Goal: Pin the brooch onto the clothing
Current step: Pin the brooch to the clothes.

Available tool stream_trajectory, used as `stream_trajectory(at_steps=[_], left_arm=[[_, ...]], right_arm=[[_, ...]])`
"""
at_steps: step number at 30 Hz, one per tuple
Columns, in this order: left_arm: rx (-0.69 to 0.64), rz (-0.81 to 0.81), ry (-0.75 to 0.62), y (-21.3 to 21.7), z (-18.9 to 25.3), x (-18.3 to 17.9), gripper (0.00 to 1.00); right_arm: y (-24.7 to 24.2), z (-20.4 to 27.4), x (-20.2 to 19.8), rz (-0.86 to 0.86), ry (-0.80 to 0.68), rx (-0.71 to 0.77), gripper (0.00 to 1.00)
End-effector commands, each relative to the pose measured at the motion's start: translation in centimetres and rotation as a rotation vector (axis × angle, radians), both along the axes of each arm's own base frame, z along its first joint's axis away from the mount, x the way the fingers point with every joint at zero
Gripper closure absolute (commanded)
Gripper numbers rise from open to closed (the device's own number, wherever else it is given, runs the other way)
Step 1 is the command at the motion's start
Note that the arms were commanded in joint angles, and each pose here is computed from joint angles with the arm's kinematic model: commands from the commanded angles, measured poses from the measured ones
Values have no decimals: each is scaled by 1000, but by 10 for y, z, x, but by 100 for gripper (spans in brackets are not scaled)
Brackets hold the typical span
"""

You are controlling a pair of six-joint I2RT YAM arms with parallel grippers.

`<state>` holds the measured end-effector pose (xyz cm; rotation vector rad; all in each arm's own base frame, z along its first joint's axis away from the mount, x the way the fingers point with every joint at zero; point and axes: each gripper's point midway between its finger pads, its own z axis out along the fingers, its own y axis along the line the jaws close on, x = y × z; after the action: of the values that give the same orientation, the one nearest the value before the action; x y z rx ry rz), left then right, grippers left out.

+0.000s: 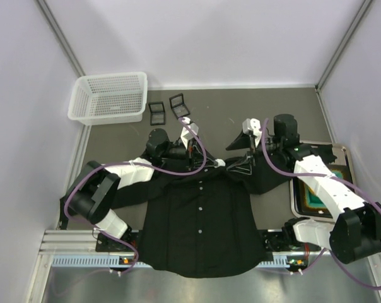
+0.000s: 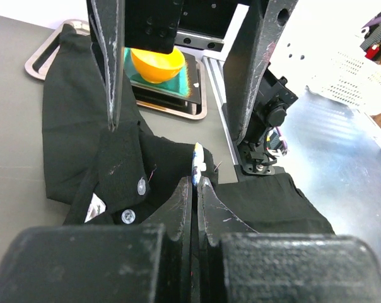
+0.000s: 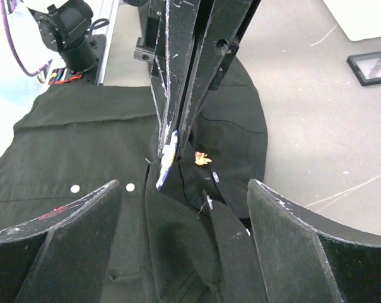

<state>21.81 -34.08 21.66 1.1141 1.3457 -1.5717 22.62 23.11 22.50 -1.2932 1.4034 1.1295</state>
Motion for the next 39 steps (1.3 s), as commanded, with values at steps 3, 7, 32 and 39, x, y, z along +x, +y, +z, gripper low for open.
stream_trajectory(at_steps=[3,7,32,39], left_arm=[[-70,-46,-120,-5,26,-5,100],[-73,-42,-122,-5,28,-5,100],[-72,-28,-115,-6,27,-5,100],[-71,-28,-115,-6,28,-6,100]], right_arm=[[18,18,-8,81,-42,47,28],[24,13,-13,85,-15,44,37],[29,-4,-8,64,43,27,57],[32,-4,-4,37,89,40,64]])
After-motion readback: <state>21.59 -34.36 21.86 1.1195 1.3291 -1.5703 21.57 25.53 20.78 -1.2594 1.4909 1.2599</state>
